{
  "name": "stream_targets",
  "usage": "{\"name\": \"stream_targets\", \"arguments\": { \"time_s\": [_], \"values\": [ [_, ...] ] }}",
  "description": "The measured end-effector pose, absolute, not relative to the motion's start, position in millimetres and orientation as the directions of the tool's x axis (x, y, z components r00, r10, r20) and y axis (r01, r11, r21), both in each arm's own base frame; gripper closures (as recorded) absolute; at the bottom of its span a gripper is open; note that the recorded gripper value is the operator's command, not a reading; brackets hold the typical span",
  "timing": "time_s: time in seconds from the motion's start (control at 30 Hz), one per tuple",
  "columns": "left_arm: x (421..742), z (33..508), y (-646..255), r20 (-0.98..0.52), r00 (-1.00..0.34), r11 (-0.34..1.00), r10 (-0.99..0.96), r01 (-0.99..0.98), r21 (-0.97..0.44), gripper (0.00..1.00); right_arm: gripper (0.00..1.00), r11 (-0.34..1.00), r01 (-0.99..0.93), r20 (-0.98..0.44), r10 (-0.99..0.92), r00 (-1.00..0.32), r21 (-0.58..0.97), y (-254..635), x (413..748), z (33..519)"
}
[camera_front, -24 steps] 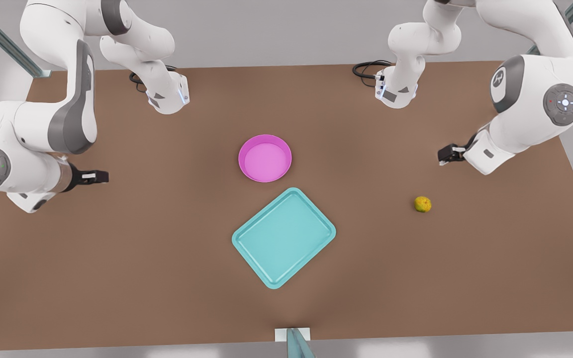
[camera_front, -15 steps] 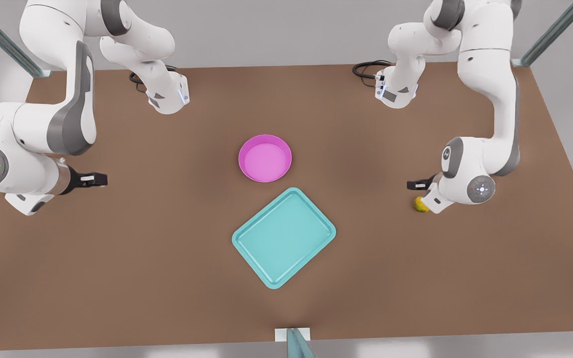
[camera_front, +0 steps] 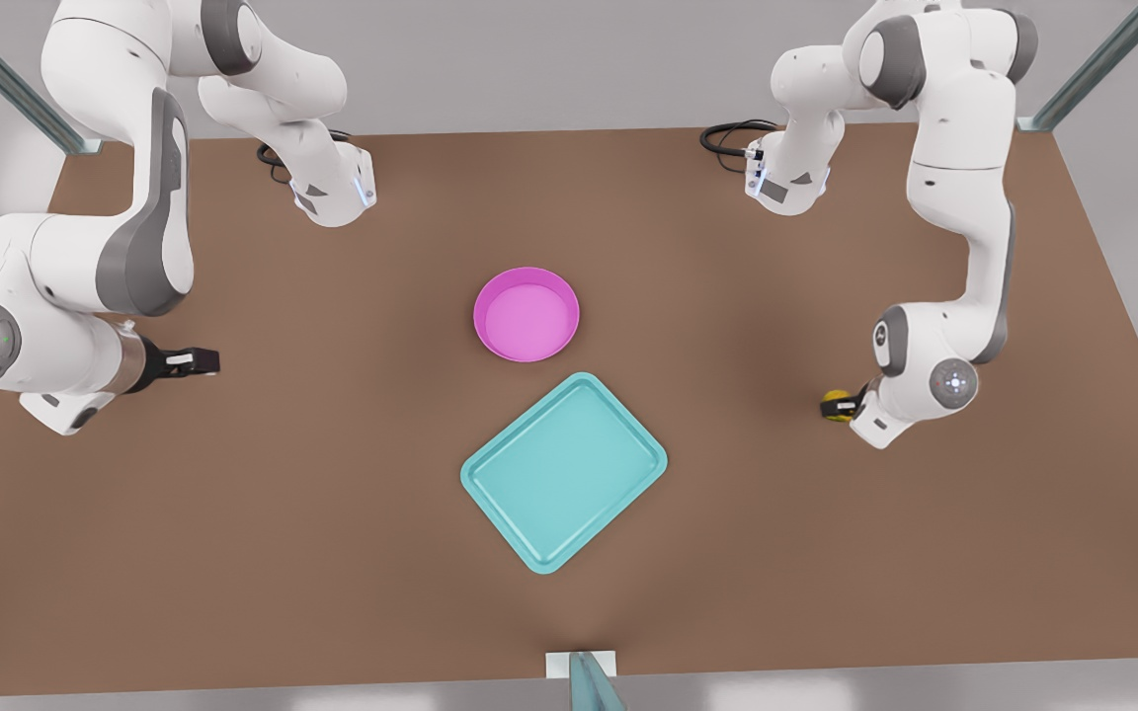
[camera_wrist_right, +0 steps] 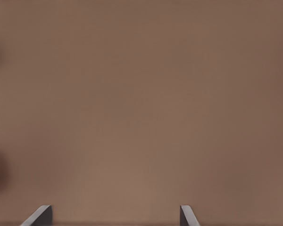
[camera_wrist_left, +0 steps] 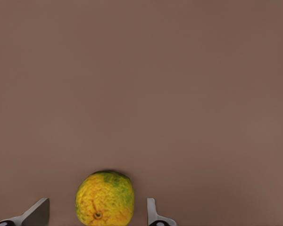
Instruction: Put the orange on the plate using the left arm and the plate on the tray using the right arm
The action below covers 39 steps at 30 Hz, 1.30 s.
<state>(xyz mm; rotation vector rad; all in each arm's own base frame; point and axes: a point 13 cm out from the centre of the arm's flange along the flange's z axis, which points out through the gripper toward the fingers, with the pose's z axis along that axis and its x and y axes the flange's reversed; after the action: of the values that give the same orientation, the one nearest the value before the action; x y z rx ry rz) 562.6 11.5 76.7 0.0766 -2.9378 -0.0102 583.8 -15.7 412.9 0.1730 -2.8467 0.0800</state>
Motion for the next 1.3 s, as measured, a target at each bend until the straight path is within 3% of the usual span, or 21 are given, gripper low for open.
{"name": "stream_targets", "arguments": {
  "time_s": [0.6, 0.63, 0.67, 0.83, 1.0, 1.07, 1.13, 1.2, 1.3],
  "values": [
    [544.4, 37.4, 12.5, 0.251, -0.968, 1.0, -0.012, -0.011, 0.005, 0.0, 0.0, 0.991, -0.131, 0.293, -0.117, -0.949, -0.027, -15.7, 585.0, 407.7],
    [544.9, 36.5, 12.6, 0.249, -0.968, 1.0, -0.011, -0.01, 0.005, 0.2, 0.0, 0.991, -0.131, 0.293, -0.117, -0.949, -0.026, -15.8, 585.0, 407.6],
    [545.4, 36.1, 12.7, 0.247, -0.969, 1.0, -0.01, -0.009, 0.006, 0.28, 0.0, 0.991, -0.131, 0.293, -0.117, -0.949, -0.026, -15.9, 585.0, 407.5],
    [547.5, 35.3, 12.8, 0.239, -0.971, 1.0, -0.007, -0.004, 0.011, 0.42, 0.0, 0.991, -0.13, 0.295, -0.118, -0.948, -0.019, -15.2, 585.4, 405.5],
    [563.8, 65.1, 1.3, 0.209, -0.978, 1.0, 0.003, 0.007, 0.016, 0.42, 0.0, 0.992, -0.125, 0.297, -0.115, -0.948, -0.013, -17.3, 585.7, 403.7],
    [581.5, 95.9, -51.9, 0.194, -0.978, 0.997, 0.073, 0.077, 0.016, 0.42, 0.0, 0.992, -0.124, 0.298, -0.115, -0.947, -0.012, -17.3, 586.1, 402.5],
    [583.2, 130.9, -160.7, 0.198, -0.956, 0.974, 0.216, 0.224, 0.018, 0.42, 0.0, 0.992, -0.124, 0.299, -0.115, -0.947, -0.011, -17.7, 586.2, 401.7],
    [551.1, 156.2, -278.0, 0.22, -0.911, 0.933, 0.349, 0.36, 0.01, 0.42, 0.0, 0.992, -0.124, 0.3, -0.115, -0.947, -0.01, -17.6, 586.3, 400.9],
    [467.1, 165.9, -431.2, 0.263, -0.842, 0.876, 0.472, 0.48, -0.036, 0.41, 0.0, 0.992, -0.124, 0.301, -0.115, -0.947, -0.01, -17.5, 586.3, 400.6]
  ]
}}
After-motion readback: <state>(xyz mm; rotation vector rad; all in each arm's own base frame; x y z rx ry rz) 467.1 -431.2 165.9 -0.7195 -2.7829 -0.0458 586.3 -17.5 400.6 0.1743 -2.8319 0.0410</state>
